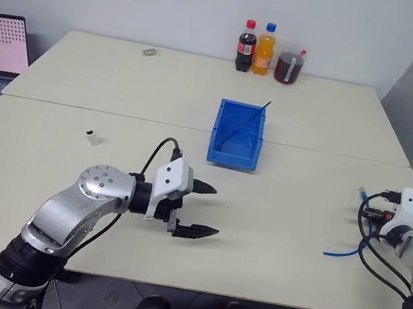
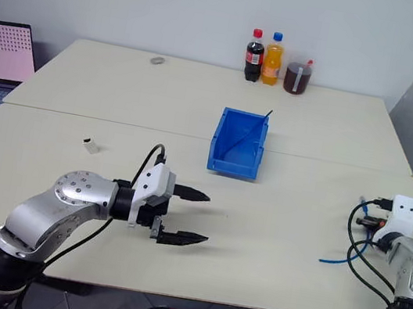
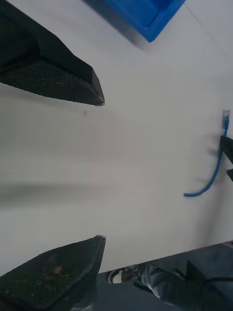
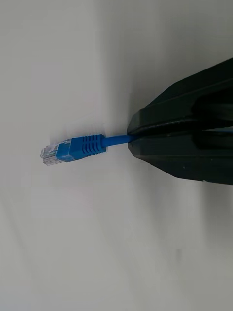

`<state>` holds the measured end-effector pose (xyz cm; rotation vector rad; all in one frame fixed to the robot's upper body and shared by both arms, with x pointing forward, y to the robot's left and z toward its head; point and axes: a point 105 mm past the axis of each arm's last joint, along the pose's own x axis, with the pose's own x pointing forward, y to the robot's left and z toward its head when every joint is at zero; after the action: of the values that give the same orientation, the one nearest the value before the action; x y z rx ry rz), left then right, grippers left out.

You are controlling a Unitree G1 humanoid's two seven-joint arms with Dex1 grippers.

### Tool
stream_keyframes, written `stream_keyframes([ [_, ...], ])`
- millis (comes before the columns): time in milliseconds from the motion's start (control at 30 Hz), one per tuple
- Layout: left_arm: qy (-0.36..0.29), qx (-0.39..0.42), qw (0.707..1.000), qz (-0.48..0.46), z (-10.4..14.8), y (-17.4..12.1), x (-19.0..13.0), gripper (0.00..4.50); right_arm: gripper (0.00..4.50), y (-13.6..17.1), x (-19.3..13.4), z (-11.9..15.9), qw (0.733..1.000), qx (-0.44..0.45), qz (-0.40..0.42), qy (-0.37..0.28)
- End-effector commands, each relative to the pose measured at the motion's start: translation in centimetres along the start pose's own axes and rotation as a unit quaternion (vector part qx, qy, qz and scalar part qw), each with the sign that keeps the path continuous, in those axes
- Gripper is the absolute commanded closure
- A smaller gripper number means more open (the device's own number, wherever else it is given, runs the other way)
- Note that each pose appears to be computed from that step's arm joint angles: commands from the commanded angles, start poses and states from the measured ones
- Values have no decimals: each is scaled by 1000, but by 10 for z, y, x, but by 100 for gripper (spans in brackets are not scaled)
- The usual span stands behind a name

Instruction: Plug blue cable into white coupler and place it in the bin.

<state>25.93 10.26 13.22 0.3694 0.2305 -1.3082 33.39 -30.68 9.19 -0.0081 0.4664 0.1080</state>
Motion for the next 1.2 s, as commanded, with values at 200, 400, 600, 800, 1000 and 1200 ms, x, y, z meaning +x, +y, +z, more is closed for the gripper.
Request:
stream_keyframes([
  [200,73,-20,991,109,-45,18,-59,0,444,153,-40,34,862,-344,371,-33],
  [400,80,-32,986,144,-60,25,-72,0,444,241,-22,18,779,-419,464,-47],
  [600,91,-46,985,139,-70,15,-79,0,444,299,-11,6,718,-463,516,-60],
  [800,117,-38,983,134,-78,10,-84,0,424,315,-2,0,690,-491,530,-49],
  [1000,121,-35,983,131,-79,12,-83,0,275,309,-6,3,688,-485,538,-42],
  [1200,110,-39,986,118,-76,18,-67,0,143,290,-30,7,691,-455,562,-23],
])
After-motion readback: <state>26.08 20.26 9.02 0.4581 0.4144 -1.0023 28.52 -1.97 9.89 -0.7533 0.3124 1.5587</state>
